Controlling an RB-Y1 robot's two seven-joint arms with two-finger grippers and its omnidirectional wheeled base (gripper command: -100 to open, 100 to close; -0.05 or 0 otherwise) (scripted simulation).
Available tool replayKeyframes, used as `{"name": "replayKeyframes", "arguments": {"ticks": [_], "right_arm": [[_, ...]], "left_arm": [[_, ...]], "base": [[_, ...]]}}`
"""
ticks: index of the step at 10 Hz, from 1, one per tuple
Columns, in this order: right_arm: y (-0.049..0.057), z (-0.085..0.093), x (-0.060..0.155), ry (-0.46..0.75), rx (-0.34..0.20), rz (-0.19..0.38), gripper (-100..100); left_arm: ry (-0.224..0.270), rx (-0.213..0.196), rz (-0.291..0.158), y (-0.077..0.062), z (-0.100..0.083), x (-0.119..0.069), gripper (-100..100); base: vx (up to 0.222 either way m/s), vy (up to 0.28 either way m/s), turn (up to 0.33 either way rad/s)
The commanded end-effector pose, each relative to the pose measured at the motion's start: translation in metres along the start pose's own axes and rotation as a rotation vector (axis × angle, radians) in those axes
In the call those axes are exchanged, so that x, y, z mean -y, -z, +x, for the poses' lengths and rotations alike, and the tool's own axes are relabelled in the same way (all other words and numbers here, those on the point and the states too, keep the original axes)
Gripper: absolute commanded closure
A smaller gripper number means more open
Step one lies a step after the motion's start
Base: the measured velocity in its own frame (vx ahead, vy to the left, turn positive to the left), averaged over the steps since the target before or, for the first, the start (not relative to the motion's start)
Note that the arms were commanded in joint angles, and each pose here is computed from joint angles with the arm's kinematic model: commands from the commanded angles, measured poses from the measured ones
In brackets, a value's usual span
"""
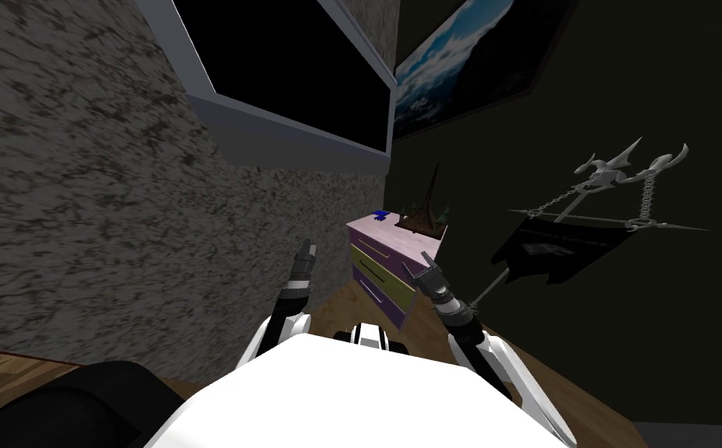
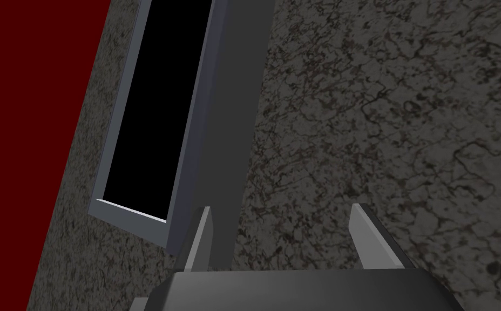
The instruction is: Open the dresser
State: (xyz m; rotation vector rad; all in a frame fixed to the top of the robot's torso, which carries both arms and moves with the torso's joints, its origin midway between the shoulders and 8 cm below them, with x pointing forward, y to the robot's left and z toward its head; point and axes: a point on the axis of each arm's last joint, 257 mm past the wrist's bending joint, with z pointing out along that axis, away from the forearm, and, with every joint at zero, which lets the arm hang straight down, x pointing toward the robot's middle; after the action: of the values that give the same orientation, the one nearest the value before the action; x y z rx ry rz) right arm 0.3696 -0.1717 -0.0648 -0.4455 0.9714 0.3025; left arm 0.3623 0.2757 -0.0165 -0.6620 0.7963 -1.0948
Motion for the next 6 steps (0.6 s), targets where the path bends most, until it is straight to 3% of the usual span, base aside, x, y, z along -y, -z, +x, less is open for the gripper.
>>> {"name": "replayKeyframes", "arguments": {"ticks": [1, 6], "right_arm": [[0.002, 0.016, -0.007, 0.112, -0.039, -0.043, -100], [0.005, 0.041, -0.016, 0.248, -0.099, -0.105, -100]], "left_arm": [[0.000, 0.000, 0.000, 0.000, 0.000, 0.000, 0], [0.000, 0.000, 0.000, 0.000, 0.000, 0.000, 0]], "base": [[0.058, 0.025, -0.006], [0.047, 0.015, -0.005]]}}
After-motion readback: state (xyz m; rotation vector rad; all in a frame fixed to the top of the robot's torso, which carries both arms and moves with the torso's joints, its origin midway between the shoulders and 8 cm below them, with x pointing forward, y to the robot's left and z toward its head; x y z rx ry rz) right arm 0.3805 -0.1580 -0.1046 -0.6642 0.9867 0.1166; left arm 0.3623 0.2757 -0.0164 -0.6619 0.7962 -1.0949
